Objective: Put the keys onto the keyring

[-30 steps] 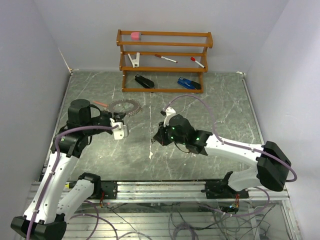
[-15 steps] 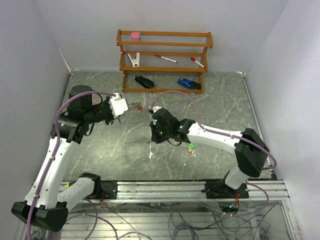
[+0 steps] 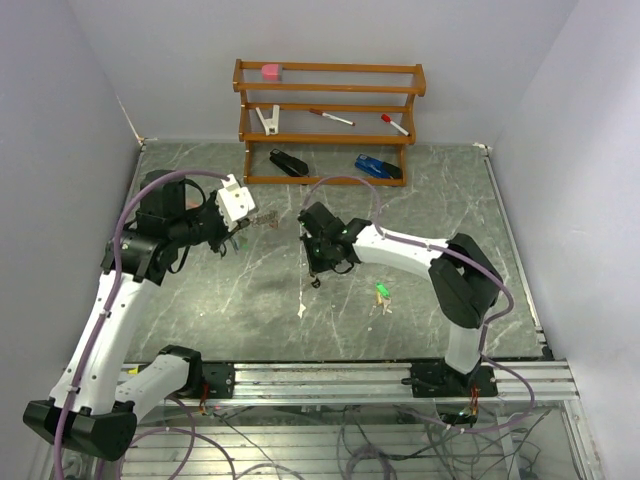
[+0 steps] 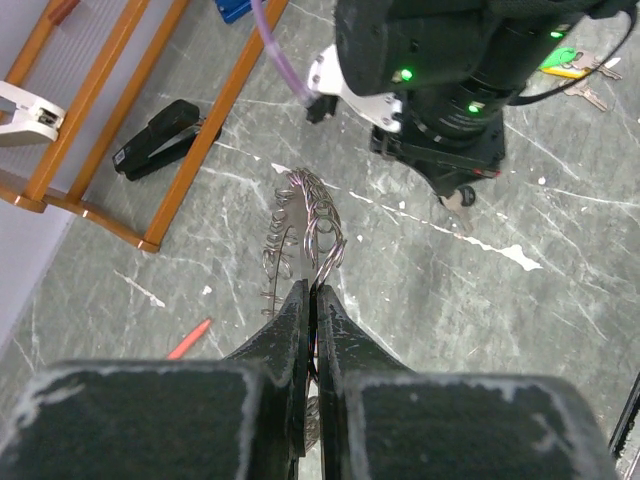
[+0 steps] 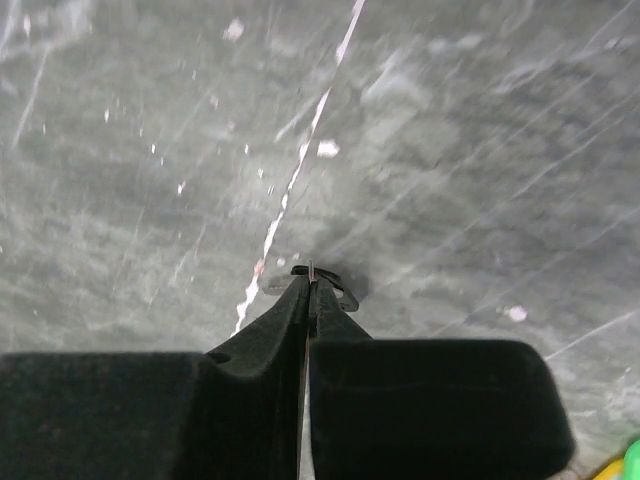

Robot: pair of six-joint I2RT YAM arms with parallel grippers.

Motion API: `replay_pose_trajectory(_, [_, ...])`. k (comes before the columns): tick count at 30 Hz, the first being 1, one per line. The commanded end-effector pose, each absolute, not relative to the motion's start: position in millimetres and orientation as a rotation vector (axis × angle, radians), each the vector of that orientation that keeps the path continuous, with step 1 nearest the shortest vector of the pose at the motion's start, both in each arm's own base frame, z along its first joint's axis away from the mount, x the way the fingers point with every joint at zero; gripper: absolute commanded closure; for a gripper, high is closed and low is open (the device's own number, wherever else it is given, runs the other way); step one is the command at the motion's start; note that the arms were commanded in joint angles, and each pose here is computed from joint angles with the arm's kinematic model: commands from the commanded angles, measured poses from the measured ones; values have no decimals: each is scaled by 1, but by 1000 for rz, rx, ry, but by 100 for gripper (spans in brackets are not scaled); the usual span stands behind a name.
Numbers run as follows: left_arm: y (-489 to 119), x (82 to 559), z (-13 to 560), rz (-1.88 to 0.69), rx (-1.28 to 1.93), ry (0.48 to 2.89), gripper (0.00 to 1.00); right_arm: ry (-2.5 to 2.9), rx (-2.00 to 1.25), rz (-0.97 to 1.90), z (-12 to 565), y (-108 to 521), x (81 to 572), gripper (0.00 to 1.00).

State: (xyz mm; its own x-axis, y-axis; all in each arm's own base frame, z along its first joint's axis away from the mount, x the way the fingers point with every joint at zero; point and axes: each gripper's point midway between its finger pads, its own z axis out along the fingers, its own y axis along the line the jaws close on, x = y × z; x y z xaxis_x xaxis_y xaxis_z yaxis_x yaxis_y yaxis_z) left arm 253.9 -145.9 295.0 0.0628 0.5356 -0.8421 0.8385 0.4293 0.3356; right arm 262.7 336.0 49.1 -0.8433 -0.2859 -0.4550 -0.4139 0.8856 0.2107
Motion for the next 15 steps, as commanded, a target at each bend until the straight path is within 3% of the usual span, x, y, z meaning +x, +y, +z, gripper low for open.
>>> replay_pose_trajectory(1, [-150, 259, 306, -343, 1202, 1557, 93, 2605, -442, 405, 49, 338, 294, 100])
replay_pose_trajectory(9, [-153, 259, 306, -367, 1229, 1553, 93, 2613, -411, 395, 37, 332, 314, 97])
replay_pose_trajectory(12, [-157, 257, 305, -402, 1236, 1554, 93, 2586, -396, 362, 43, 326, 323, 70])
replay_pose_trajectory(15, [-161, 253, 305, -442, 1251, 1554, 93, 2527, -381, 326, 64, 317, 333, 65])
